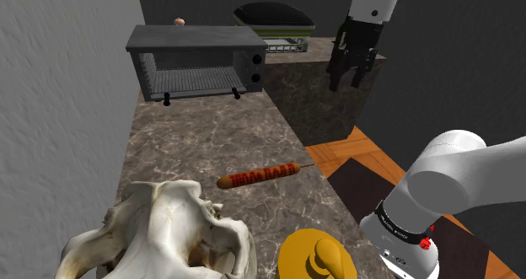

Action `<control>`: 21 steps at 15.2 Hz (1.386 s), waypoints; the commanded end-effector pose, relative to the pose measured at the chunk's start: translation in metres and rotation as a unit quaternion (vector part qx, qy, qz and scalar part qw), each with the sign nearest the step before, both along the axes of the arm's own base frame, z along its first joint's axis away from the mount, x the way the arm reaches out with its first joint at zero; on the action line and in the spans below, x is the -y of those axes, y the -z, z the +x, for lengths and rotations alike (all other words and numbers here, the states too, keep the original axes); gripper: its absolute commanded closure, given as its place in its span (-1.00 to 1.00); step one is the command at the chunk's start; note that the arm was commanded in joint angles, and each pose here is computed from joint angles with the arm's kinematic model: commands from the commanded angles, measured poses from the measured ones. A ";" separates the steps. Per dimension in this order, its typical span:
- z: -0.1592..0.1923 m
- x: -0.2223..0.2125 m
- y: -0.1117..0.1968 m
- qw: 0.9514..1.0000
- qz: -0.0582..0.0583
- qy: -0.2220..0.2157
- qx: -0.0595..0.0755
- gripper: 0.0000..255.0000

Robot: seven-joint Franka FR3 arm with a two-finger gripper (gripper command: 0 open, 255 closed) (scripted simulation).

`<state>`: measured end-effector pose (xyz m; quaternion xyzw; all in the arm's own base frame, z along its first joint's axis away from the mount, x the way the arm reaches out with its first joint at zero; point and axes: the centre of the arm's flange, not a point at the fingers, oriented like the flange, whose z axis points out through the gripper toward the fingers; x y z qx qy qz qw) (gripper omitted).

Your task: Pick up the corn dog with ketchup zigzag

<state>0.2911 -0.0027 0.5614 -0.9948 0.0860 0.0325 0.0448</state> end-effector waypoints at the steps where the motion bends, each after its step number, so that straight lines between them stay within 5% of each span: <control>1: 0.000 0.000 0.000 1.000 0.000 0.000 0.000 -1.00; 6: 0.027 -0.035 0.048 0.990 0.000 -0.139 0.024 -1.00; 11: 0.045 -0.077 0.094 0.960 0.001 -0.275 0.047 -1.00; 16: 0.053 -0.122 0.140 0.911 0.001 -0.406 0.069 -1.00; 21: 0.051 -0.168 0.186 0.844 0.002 -0.528 0.090 -1.00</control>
